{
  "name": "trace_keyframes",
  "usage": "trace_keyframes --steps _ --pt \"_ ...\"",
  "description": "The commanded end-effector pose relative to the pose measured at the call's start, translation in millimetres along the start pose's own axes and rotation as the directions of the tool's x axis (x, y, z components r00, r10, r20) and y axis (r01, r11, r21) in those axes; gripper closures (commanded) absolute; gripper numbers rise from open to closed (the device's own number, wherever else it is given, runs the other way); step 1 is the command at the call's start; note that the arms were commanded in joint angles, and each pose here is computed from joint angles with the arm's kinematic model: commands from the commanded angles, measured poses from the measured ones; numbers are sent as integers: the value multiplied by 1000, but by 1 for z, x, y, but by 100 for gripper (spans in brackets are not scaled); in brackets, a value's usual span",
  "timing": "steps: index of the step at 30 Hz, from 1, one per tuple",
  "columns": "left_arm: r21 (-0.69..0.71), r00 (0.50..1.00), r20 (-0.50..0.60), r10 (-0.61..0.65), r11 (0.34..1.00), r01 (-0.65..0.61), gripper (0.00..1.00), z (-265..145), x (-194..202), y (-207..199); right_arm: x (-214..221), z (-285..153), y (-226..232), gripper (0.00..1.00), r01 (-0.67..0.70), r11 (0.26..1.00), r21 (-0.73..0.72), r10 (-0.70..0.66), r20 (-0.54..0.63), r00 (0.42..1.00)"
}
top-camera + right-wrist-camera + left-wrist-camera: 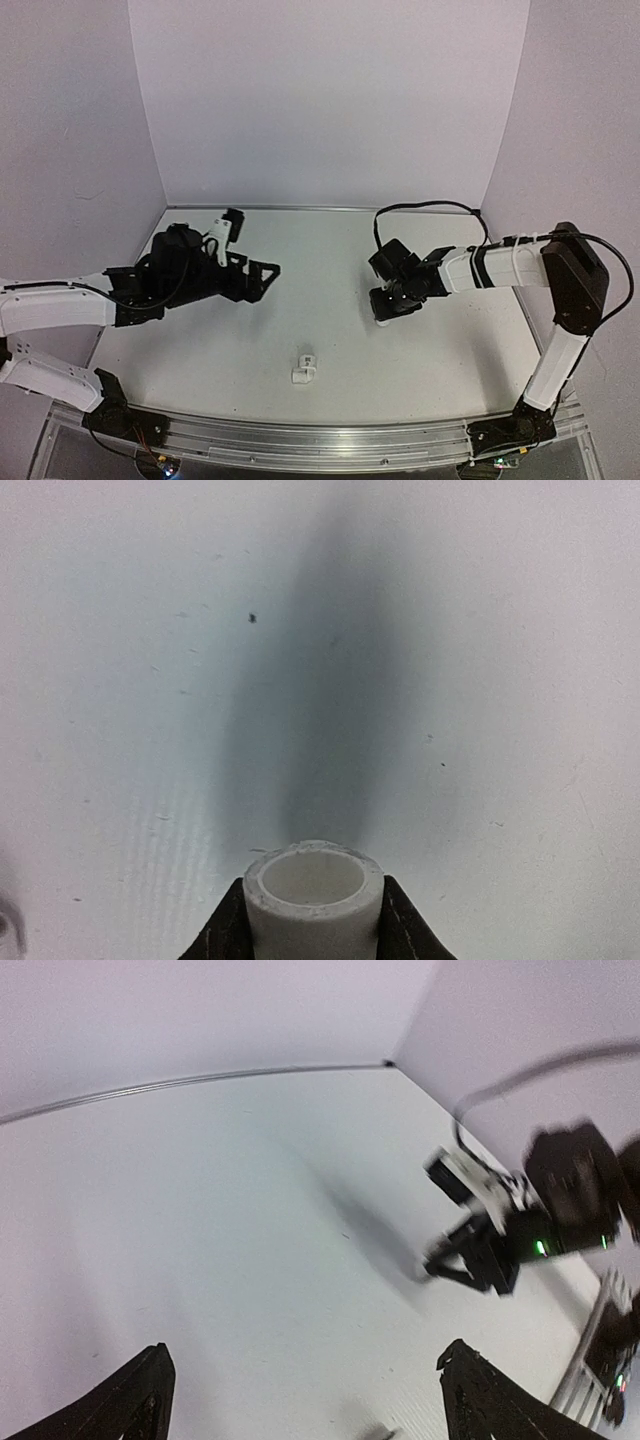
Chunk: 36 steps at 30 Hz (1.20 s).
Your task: Install the water faucets
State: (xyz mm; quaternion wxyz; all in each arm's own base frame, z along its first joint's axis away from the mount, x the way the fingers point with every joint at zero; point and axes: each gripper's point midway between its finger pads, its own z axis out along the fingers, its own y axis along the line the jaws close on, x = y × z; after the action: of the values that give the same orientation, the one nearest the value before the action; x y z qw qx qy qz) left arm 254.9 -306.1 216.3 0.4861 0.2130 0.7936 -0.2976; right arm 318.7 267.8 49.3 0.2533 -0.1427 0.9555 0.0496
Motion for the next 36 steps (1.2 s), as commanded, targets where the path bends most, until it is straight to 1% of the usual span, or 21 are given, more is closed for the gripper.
trace_keyframes --steps 1,2,4,6,7,12,14,17,19,20,22,25,29,31,34,36 --pt "-284 940 154 -303 898 336 2 -39 -16 93 7 9 -24 91 69 986 150 -67 -18 998" --pt "-349 925 178 -336 857 379 1 -51 -14 111 9 12 -23 89 68 988 142 -66 -23 998" --pt "-459 907 203 -370 782 422 0 -71 -9 137 11 17 -20 86 66 989 131 -63 -28 998" --pt "-538 903 204 -377 728 425 0 -89 -4 152 13 20 -18 83 62 991 122 -59 -34 998" --pt "-569 902 201 -382 704 425 0 -95 0 159 13 21 -18 80 60 991 120 -56 -35 998" --pt "-722 900 142 -411 580 378 0 -125 26 195 12 19 -13 60 52 995 89 -50 -32 998" --pt "-759 892 138 -431 533 375 0 -135 33 209 8 14 -12 49 52 995 84 -51 -17 999" --pt "-766 879 151 -452 509 393 0 -144 30 222 0 5 -12 37 53 995 79 -54 10 999" --pt "-775 875 169 -455 486 402 0 -152 26 231 -4 -2 -12 32 51 996 76 -53 24 998" --pt "-786 871 184 -456 464 409 0 -158 25 236 -7 -7 -11 30 50 996 70 -53 35 998" --pt "-809 853 231 -468 394 435 0 -173 26 251 -14 -19 -8 26 50 998 46 -53 58 997" --pt "-829 820 290 -494 297 473 0 -193 40 270 -22 -39 0 23 67 998 -17 -65 94 993" --pt "-834 737 349 -578 167 526 0 -213 71 307 -29 -54 5 22 73 995 -64 -64 133 989" --pt "-845 714 359 -601 115 522 0 -215 79 321 -29 -58 5 22 67 995 -73 -57 142 988" --pt "-857 693 336 -638 99 506 0 -200 85 334 -26 -58 6 23 55 994 -90 -42 140 989" --pt "-872 689 311 -654 92 480 0 -191 91 345 -23 -57 8 23 45 994 -103 -31 133 991"
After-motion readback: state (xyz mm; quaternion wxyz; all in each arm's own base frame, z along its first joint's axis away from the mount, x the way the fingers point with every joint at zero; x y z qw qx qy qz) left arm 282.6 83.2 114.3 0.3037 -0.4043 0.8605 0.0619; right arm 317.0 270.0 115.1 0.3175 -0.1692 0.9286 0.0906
